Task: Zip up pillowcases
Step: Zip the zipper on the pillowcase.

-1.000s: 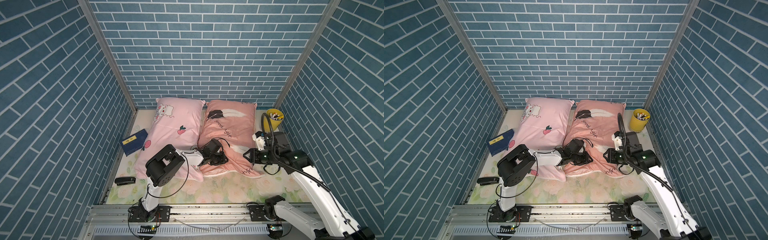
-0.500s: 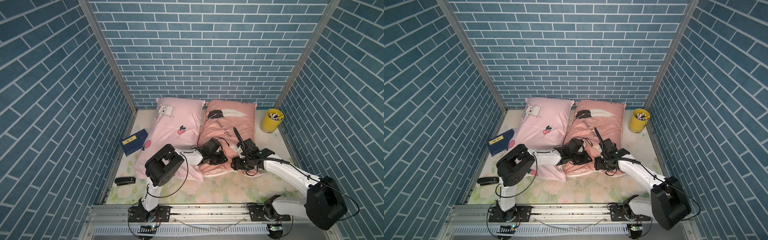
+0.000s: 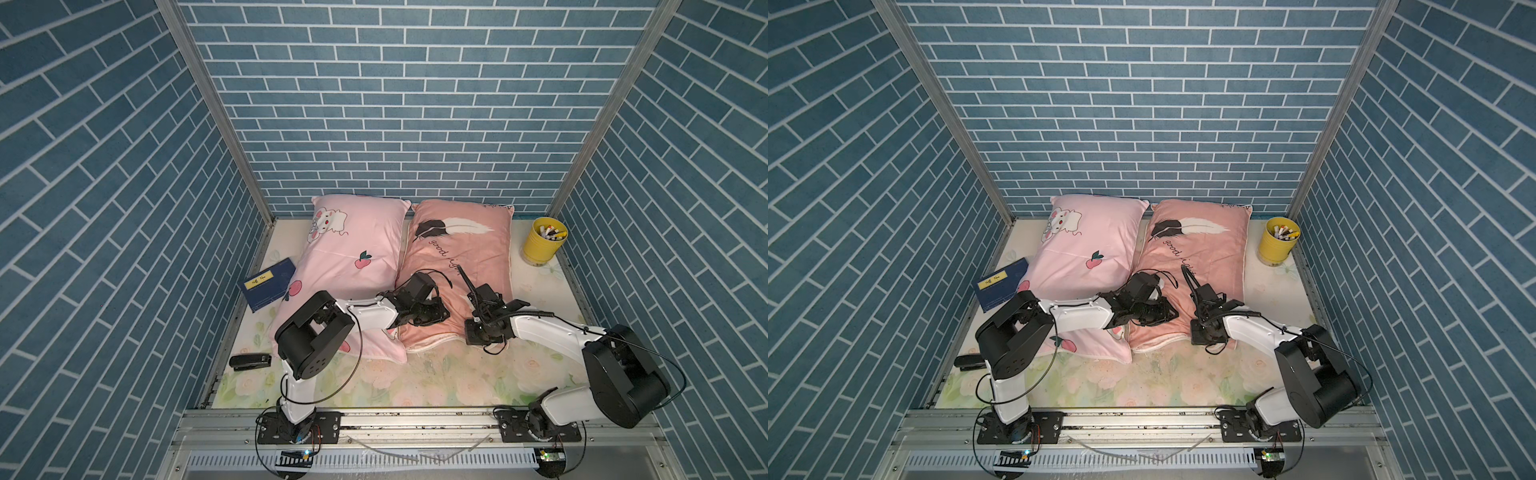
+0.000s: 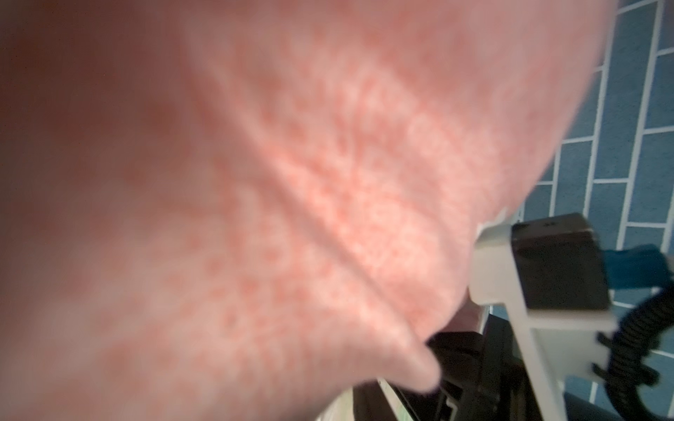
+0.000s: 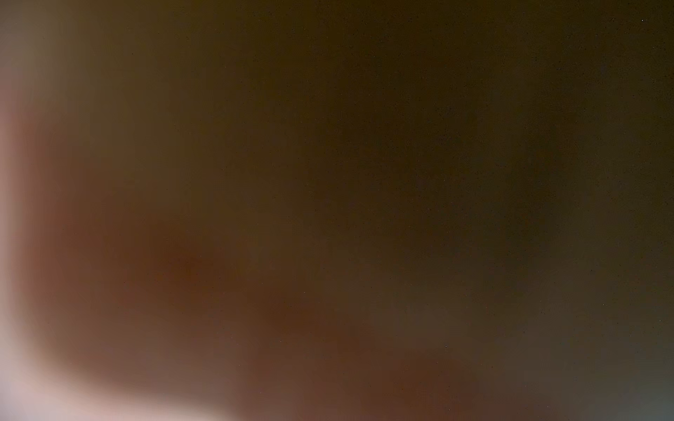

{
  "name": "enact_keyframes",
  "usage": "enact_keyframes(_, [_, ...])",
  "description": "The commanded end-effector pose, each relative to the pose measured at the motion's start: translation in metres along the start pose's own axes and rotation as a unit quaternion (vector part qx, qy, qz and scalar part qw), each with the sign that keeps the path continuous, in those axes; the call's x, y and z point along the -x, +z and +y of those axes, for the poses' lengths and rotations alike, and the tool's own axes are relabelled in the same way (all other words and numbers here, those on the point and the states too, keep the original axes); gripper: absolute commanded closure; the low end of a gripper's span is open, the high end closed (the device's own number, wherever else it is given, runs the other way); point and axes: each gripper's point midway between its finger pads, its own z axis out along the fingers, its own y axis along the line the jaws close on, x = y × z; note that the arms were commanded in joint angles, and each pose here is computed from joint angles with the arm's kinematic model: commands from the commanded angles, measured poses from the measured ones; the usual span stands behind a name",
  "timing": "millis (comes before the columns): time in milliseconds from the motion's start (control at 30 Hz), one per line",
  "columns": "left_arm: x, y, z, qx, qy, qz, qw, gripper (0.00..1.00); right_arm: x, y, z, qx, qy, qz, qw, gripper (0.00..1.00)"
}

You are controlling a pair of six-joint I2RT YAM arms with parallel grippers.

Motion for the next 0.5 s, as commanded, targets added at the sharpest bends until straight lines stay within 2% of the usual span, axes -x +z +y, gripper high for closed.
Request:
enact_keyframes(0, [-0.004, -0.024, -0.003, 0.003, 0.011, -0.005, 1.000, 0.75, -0.007, -0.009, -0.005, -0.021, 0.020, 0.025, 0.999, 1.00])
enact_keyframes(100, [-0.022, -0.039, -0.009, -0.011, 0.018, 0.015, 1.000, 0.75, -0.009, -0.023, 0.004, -0.006, 0.016, 0.051, 0.999, 1.00])
enact_keyframes(233, [-0.047, -0.052, -0.023, -0.042, 0.020, 0.039, 0.998, 0.75, -0.018, -0.041, 0.025, 0.048, 0.012, 0.089, 0.995, 1.00])
enact_keyframes(367, [-0.063, -0.046, -0.039, -0.078, 0.011, 0.053, 0.995, 0.75, -0.021, -0.056, 0.043, 0.121, 0.028, 0.103, 0.987, 1.00])
enact_keyframes(467, [-0.065, -0.034, -0.034, -0.072, 0.006, 0.053, 0.996, 0.75, -0.021, -0.067, 0.046, 0.146, 0.026, 0.106, 0.983, 1.00])
